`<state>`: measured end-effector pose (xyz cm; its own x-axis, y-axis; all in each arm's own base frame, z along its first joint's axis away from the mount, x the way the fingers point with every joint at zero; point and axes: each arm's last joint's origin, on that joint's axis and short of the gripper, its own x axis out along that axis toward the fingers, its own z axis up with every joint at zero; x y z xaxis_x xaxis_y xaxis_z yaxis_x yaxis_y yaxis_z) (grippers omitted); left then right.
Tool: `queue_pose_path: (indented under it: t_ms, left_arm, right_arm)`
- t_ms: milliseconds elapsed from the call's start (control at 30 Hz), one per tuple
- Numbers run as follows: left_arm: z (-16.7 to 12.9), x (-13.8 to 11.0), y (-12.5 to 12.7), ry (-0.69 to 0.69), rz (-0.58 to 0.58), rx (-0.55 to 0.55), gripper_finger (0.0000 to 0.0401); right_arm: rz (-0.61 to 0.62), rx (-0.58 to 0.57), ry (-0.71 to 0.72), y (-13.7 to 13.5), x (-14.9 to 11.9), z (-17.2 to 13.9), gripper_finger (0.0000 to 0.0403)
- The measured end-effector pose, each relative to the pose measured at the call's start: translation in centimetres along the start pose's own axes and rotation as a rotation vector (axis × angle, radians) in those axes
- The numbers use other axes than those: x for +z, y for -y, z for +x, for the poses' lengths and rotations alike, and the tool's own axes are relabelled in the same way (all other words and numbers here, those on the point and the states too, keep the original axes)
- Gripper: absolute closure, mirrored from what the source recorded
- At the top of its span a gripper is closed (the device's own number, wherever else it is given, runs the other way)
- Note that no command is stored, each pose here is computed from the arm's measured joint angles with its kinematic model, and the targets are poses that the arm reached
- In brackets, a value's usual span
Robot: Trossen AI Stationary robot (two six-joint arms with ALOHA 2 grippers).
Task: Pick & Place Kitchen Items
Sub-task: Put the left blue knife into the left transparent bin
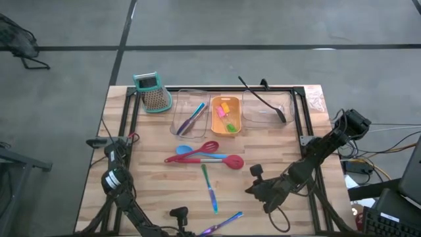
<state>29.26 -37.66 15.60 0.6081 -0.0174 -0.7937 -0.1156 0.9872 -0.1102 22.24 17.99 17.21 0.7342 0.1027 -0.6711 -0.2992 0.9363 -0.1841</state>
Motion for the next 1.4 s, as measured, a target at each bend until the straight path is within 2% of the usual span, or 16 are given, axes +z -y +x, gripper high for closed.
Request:
queue_pose_path:
  t_ms: [200, 367, 533, 667, 800, 1000, 1167, 1300, 1400]
  left_arm:
    - [0.0, 0.2, -0.1, 0.003, -0.002, 0.009, 0.0394]
    - [-4.7, 3.8, -0.7, 0.127, -0.064, -0.03, 0.04]
    - [-5.0, 3.2, -1.0, 0.097, -0.024, -0.006, 0.04]
    - [-6.4, 4.3, -1.0, 0.133, -0.055, -0.04, 0.0399]
    - [-5.5, 3.7, -0.8, 0.113, -0.111, -0.058, 0.039]
    - [-4.2, 3.6, -0.8, 0.163, -0.229, -0.094, 0.0356]
    - [-1.6, 2.5, -1.2, 0.199, -0.208, -0.073, 0.0322]
    - [0.1, 1.1, -2.0, 0.182, -0.236, -0.039, 0.0317]
    - [0.5, 1.0, -1.9, 0.223, -0.245, -0.074, 0.0317]
  right_arm:
    - [0.002, 0.0, 0.004, 0.0, 0.0, 0.0, 0.0394]
    - [0.002, 0.001, 0.004, 0.0, 0.0, 0.0, 0.0394]
    - [0.007, 0.001, 0.003, 0.0, 0.0, 0.0, 0.0394]
    - [0.01, 0.0, -0.003, 0.0, -0.3, 0.1, 0.0394]
    - [0.012, 0.001, 0.002, 0.0, -0.5, 0.1, 0.0394]
    - [0.019, 0.002, 0.007, 0.0, -0.5, 0.1, 0.0394]
    - [0.018, 0.003, 0.016, 0.0, -0.4, 0.1, 0.0394]
    - [0.019, 0.004, 0.019, 0.0, -0.3, 0.1, 0.0394]
    - [0.019, 0.003, 0.019, 0.0, -0.4, 0.1, 0.0394]
